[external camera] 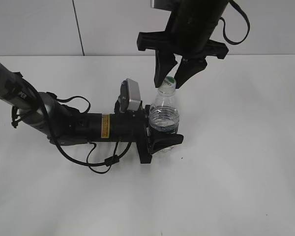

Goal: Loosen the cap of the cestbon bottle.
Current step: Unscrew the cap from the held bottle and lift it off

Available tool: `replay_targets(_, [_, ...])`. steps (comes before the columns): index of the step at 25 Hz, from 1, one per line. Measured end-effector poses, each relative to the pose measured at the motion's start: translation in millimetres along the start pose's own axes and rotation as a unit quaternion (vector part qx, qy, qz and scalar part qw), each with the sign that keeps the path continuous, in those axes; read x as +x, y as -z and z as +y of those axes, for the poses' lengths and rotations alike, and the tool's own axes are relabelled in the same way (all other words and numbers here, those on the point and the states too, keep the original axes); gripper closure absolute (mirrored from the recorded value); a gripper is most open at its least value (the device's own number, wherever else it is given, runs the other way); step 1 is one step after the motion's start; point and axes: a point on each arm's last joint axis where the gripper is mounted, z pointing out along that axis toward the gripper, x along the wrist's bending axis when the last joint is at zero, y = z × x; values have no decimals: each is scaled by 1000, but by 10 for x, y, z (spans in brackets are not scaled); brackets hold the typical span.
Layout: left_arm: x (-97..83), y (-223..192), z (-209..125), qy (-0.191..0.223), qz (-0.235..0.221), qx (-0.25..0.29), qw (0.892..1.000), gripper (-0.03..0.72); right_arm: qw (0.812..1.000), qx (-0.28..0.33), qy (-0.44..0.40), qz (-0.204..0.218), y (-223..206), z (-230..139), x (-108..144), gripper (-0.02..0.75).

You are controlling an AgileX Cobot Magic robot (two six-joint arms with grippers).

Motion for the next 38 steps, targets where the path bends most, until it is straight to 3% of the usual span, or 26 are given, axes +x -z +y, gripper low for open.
replay_targets(5, [-1,0,0,0,0,0,1000,286,996,0,86,1,0,0,1,437])
replay_targets(9, [-2,0,-1,0,-1,1,1000,286,980,-1,199,1,3,1,4,437])
replay_targets(14, [-3,0,-2,-2,-2,1,1000,286,941,-2,339,5,4,0,11,437])
replay_targets(22, [-3,0,-2,-2,-2,1,1000,286,877,-4,480,7,8,2,17,439])
replay_targets(29, [-5,0,-3,-3,-3,1,1000,286,804,-5,595,7,8,1,18,439])
replay_targets(34, [-10,0,3,-3,-5,-1,1000,286,736,-5,677,8,8,0,19,439])
replay_targets(38, [-10,0,3,-3,-5,-1,1000,286,668,-7,744,7,15,1,22,439])
